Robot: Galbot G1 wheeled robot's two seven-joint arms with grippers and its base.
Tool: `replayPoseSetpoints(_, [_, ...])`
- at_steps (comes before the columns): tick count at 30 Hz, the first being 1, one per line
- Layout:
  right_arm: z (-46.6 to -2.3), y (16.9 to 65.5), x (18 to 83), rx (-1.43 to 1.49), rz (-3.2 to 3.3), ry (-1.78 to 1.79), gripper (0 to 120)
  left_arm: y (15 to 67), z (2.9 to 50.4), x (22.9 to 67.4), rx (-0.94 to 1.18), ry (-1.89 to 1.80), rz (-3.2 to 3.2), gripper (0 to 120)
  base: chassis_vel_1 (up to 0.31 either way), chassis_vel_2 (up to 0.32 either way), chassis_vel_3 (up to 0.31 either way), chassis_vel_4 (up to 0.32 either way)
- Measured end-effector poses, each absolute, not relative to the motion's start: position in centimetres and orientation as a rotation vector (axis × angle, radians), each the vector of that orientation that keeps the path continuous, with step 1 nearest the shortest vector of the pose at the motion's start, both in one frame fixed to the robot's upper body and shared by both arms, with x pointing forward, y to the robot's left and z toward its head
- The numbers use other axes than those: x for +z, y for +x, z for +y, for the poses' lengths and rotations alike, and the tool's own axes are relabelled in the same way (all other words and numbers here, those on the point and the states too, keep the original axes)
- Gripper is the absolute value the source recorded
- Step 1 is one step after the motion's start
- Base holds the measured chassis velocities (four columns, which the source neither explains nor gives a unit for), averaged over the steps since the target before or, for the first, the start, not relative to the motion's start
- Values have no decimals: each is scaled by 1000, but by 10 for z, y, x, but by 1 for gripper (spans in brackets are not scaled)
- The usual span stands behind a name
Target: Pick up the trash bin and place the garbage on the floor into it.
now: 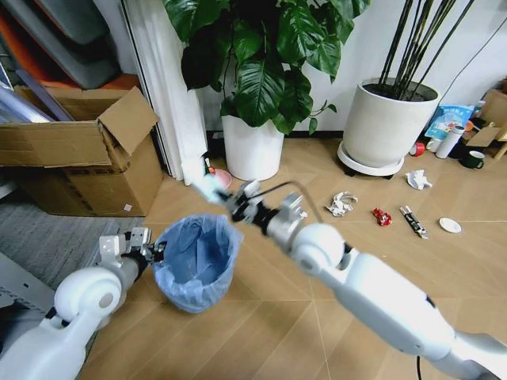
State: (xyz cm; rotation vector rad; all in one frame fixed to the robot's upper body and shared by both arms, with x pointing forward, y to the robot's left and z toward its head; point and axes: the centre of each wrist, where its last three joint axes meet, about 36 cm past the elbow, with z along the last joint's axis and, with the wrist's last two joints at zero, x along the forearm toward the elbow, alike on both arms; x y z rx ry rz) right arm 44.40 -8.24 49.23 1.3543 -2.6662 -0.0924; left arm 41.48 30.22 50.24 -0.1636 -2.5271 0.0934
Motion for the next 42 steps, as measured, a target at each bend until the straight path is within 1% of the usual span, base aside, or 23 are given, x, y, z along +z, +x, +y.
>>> replayPoseSetpoints(8, [-75,436,477,-66,-2604,1333,0,419,304,504,94,-161,-2530,0,0,0,0,0])
replayPoseSetpoints(11, [-72,436,476,-69,-2606,1323,10,418,305,506,88,-162,-2532,0,0,0,0,0])
replayPoseSetpoints(12, [-72,436,476,-69,-2606,1323,10,418,305,506,88,-162,-2532,0,0,0,0,0])
replayPoseSetpoints(15, [-65,438,475,-63,-2611,1317,26,420,306,509,85,-164,-2540,0,0,0,0,0])
replayPoseSetpoints(16, [-65,438,475,-63,-2611,1317,26,420,306,509,85,-164,-2540,0,0,0,0,0])
replayPoseSetpoints(18, [-65,439,471,-47,-2625,1307,36,420,306,510,81,-165,-2542,0,0,0,0,0])
replayPoseSetpoints(19, [-65,439,471,-47,-2625,1307,36,420,306,510,81,-165,-2542,0,0,0,0,0])
replayPoseSetpoints(22, [-65,440,473,-68,-2662,1282,53,419,306,510,74,-166,-2539,0,0,0,0,0])
replayPoseSetpoints(23, [-65,440,473,-68,-2662,1282,53,419,306,510,74,-166,-2539,0,0,0,0,0])
replayPoseSetpoints(25, [-66,446,484,-101,-2722,1224,61,417,305,509,74,-166,-2538,0,0,0,0,0])
replayPoseSetpoints(26, [-66,446,484,-101,-2722,1224,61,417,305,509,74,-166,-2538,0,0,0,0,0])
replayPoseSetpoints(27, [-70,451,490,-110,-2767,1172,68,415,305,508,76,-163,-2541,0,0,0,0,0])
replayPoseSetpoints(28, [-74,455,493,-111,-2808,1117,71,413,305,508,77,-157,-2543,0,0,0,0,0])
replayPoseSetpoints(29, [-81,460,496,-108,-2869,1020,79,408,305,507,81,-151,-2547,0,0,0,0,0])
replayPoseSetpoints(30, [-81,460,496,-108,-2869,1020,79,408,305,507,81,-151,-2547,0,0,0,0,0])
replayPoseSetpoints(32, [-94,464,496,-119,-2927,885,86,400,304,505,86,-147,-2543,0,0,0,0,0])
replayPoseSetpoints(33, [-111,465,491,-112,-2953,772,94,391,303,503,83,-146,-2538,0,0,0,0,0])
replayPoseSetpoints(34, [-111,465,491,-112,-2953,772,94,391,303,503,83,-146,-2538,0,0,0,0,0])
replayPoseSetpoints(35, [-128,466,485,-76,-2979,677,97,386,301,503,79,-148,-2536,0,0,0,0,0])
replayPoseSetpoints(37, [-152,463,473,-13,-2996,539,100,379,299,504,77,-151,-2540,0,0,0,0,0])
replayPoseSetpoints(38, [-152,463,473,-13,-2996,539,100,379,299,504,77,-151,-2540,0,0,0,0,0])
replayPoseSetpoints(42, [-192,454,458,32,-2971,344,100,376,299,507,69,-151,-2548,0,0,0,0,0])
